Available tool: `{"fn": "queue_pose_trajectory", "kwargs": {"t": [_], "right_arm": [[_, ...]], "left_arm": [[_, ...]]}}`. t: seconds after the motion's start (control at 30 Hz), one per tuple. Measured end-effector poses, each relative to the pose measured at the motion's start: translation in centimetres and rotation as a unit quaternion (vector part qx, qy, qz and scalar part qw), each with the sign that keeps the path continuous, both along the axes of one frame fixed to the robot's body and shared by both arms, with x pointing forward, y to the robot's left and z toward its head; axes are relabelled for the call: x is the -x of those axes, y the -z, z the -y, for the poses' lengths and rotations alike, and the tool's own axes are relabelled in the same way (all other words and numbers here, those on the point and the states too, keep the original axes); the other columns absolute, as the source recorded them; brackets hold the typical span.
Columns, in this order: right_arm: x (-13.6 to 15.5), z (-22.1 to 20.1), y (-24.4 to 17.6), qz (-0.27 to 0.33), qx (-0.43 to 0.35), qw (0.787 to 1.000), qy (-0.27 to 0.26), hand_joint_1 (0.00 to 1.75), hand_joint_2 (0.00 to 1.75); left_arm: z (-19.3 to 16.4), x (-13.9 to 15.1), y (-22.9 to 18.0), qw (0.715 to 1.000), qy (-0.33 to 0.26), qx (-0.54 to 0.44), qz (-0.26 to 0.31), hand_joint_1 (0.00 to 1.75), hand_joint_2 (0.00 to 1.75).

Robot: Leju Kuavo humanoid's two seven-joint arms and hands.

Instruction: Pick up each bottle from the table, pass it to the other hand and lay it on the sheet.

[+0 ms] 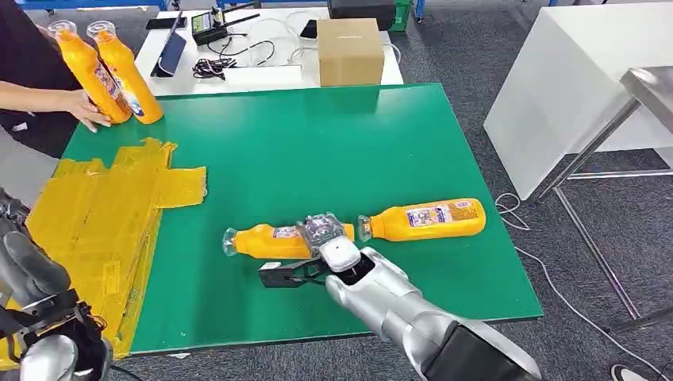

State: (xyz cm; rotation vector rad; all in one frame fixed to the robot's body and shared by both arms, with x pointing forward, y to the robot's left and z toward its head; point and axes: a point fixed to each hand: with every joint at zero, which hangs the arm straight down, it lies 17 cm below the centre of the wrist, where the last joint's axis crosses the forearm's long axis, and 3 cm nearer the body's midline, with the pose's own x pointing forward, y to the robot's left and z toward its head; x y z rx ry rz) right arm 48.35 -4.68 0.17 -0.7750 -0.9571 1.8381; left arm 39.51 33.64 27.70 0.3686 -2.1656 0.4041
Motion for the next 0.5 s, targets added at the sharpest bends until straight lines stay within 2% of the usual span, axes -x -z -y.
{"fn": "queue_pose_trajectory", "kwargs": {"t": [0.3, 0.43, 0.47, 0.5], "right_arm": [[0.1, -0.1, 0.0, 0.001, 0.001, 1.0, -0.002, 1.75, 1.75], [-0.3, -0.8, -0.9, 0.017, -0.045, 0.999, 0.015, 1.75, 1.75], [-0.4, -1.1, -1.3, 0.026, -0.071, 0.997, 0.023, 1.75, 1.75], [-0.5, -1.3, -1.8, 0.037, -0.095, 0.994, 0.029, 1.75, 1.75]], "left_arm": [[0.0, -0.1, -0.1, 1.0, 0.0, 0.0, 0.001, 0.0, 0.0], [0.1, -0.8, 0.9, 0.999, 0.024, 0.02, -0.027, 0.0, 0.0], [0.4, -1.1, 1.3, 0.998, 0.041, 0.03, -0.038, 0.0, 1.75], [0.7, -1.2, 1.8, 0.997, 0.056, 0.038, -0.045, 0.0, 1.75]]}}
